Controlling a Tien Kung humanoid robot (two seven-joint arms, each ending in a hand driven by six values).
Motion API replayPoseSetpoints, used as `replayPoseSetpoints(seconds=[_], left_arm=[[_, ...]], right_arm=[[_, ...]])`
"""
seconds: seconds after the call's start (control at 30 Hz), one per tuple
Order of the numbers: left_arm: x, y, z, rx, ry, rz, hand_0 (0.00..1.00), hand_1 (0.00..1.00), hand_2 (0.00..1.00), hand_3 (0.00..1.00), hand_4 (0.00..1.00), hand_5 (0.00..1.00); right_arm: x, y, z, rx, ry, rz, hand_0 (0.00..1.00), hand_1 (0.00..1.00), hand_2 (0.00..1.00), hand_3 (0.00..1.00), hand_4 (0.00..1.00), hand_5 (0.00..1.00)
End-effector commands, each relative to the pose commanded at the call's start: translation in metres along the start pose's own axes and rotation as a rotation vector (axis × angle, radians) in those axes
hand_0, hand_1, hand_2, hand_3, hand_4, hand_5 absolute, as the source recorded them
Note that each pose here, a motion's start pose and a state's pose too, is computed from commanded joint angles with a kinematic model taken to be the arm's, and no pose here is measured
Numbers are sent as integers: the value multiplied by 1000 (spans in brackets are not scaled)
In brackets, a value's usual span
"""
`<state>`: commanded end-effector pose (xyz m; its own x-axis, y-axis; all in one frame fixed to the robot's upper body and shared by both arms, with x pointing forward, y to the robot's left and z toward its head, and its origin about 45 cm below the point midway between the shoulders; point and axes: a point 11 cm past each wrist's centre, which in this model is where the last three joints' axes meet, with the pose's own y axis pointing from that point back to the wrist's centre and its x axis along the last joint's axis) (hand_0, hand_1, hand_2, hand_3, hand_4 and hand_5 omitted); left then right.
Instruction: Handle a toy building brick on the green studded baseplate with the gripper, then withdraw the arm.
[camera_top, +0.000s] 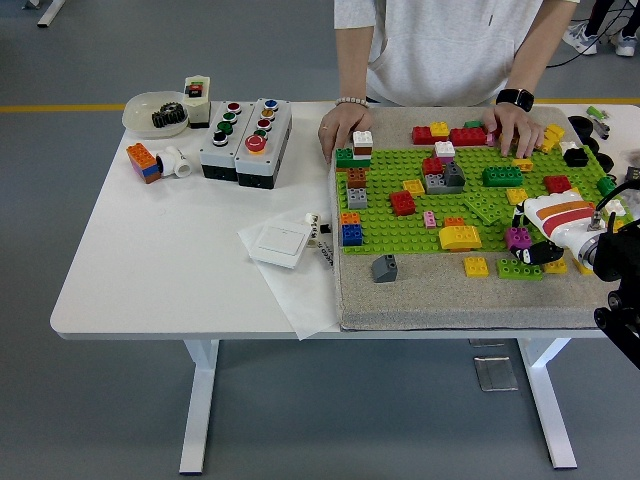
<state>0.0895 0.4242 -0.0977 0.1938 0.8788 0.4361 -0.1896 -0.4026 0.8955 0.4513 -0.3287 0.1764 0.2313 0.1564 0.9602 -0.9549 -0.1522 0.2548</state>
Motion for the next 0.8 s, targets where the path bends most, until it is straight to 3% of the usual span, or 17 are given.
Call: replayPoseSetpoints(seconds=[0.8], left_arm=[[1, 0, 2, -5, 1, 2, 795, 799, 782, 620, 650, 652]], right_arm=[[5, 0, 1, -2, 13, 26, 474, 488, 536, 496, 734, 360]])
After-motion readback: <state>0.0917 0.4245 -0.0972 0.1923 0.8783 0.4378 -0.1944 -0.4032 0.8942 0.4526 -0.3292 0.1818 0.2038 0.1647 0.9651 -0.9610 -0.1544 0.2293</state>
